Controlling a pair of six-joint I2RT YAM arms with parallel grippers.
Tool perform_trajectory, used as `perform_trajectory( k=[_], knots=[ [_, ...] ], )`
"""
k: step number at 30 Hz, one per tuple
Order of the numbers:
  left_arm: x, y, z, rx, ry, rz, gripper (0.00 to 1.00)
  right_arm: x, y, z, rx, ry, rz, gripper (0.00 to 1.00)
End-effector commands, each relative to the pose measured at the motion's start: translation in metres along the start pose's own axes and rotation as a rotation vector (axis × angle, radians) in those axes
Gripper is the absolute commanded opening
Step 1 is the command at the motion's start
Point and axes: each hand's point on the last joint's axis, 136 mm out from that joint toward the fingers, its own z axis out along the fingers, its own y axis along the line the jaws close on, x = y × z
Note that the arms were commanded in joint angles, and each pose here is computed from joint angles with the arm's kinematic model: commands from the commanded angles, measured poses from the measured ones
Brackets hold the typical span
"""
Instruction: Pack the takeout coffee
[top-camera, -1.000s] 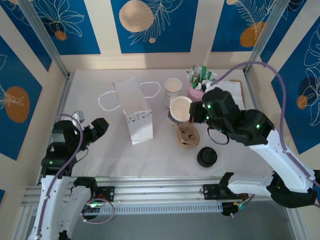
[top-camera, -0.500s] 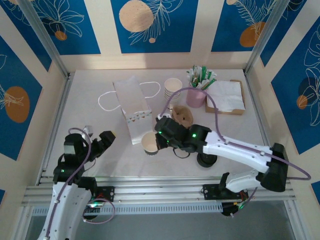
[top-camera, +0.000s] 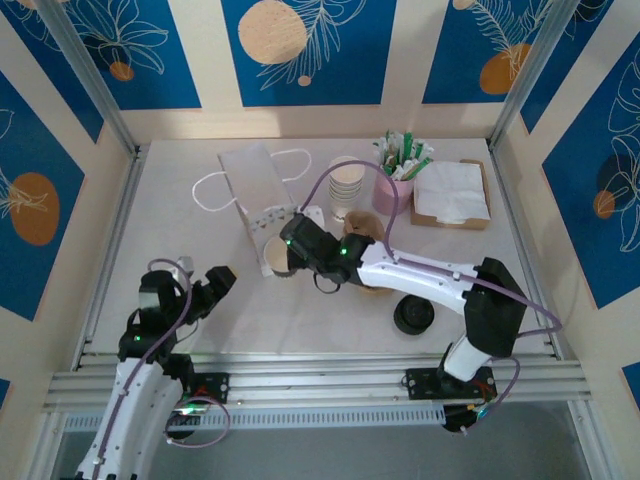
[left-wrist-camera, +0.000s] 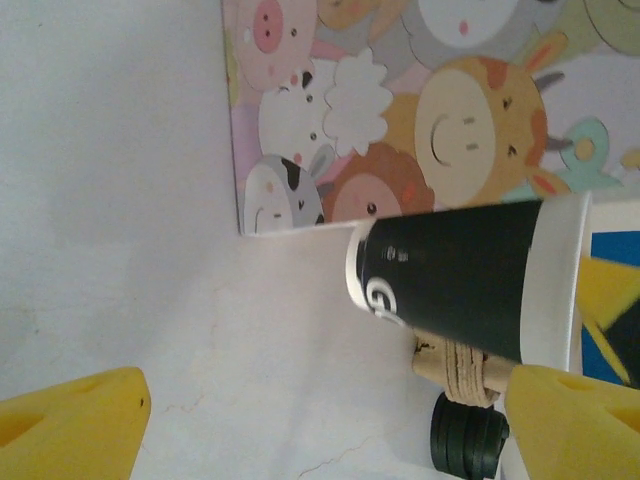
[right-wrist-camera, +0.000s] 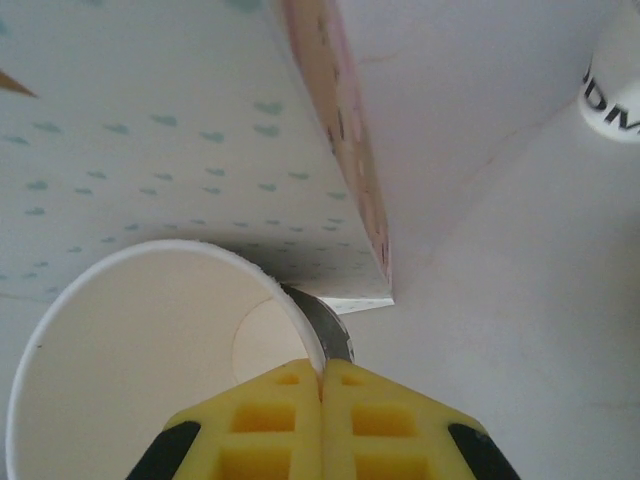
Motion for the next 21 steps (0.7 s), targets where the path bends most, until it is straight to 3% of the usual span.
perform_trajectory(
  k=[1,6,13,21],
  knots=[
    [-0.004,-0.017,0.003,0.073,0.006,0.047,0.92,-0.022,-0.001,-0.004,0.004,-0.031,0.072,0.0],
    [0.002,-0.01,0.009,0.062,0.035,0.052,0.91,-0.004,-0.018,-0.013,0.079,0.05,0.066,0.0],
    [0.024,-0.013,0.013,0.06,0.074,0.175,0.89,0.05,-0.052,-0.034,0.212,0.225,0.083,0.0],
    [0.056,-0.017,0.032,0.092,0.117,0.227,0.88,0.083,-0.059,-0.038,0.211,0.269,0.146,0.0]
  ],
)
